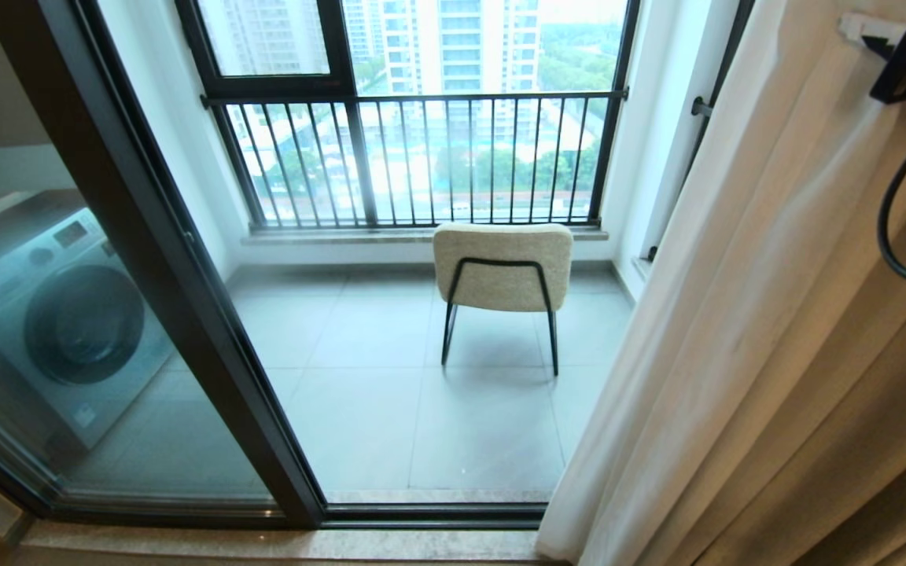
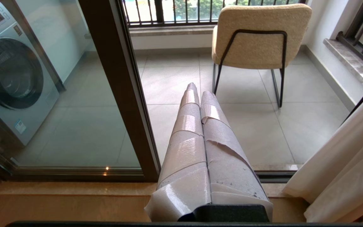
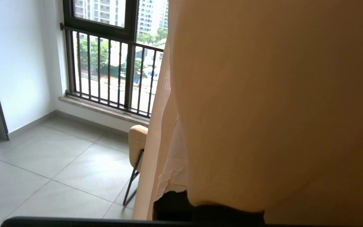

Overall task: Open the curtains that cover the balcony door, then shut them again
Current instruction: Close the inner curtains on both sides

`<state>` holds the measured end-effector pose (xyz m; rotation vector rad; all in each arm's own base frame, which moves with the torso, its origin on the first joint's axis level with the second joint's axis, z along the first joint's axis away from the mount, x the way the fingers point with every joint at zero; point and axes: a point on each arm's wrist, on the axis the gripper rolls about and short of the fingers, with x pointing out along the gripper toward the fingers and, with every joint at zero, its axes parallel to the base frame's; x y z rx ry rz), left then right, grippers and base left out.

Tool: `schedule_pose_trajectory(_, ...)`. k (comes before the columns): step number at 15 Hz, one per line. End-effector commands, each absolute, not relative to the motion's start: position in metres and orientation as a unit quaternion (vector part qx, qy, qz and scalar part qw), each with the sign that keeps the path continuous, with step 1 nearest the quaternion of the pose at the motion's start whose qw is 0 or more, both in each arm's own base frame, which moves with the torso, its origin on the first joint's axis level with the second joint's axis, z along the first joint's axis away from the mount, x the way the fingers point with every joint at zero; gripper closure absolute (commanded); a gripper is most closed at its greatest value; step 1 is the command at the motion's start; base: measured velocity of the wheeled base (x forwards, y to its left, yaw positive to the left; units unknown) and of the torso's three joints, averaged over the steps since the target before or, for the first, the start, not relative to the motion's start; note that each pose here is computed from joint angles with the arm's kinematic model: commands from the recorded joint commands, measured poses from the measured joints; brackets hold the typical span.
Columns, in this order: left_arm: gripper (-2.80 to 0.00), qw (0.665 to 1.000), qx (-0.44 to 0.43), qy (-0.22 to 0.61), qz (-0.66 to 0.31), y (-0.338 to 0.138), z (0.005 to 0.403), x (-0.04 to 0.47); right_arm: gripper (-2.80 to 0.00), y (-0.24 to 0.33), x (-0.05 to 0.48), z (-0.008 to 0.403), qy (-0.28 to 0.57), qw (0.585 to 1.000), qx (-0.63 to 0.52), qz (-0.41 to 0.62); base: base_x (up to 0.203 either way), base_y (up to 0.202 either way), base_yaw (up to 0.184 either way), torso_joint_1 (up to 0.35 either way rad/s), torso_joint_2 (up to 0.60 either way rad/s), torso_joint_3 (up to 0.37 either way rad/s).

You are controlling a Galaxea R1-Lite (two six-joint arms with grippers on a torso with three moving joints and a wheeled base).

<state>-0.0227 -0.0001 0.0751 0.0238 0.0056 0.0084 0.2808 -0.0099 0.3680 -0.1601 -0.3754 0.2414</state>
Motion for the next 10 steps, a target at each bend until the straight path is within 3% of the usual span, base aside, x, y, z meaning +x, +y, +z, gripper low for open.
schedule_pose_trajectory(1, 0.00, 1.000, 0.011, 0.003, 0.005, -0.0001, 0.0750, -0.0227, 0.00, -0.0098, 0.2759, 0.3724, -0.195, 0.970, -0.082, 0.120, 0.000, 0.000, 0.000, 0.000, 0.00, 0.000)
schedule_pose_trajectory(10, 0.00, 1.000, 0.011, 0.003, 0.005, -0.0001, 0.0751, -0.0227, 0.00, -0.0103, 0.2714, 0.3781, -0.202, 0.971, -0.074, 0.103, 0.000, 0.000, 0.000, 0.000, 0.00, 0.000)
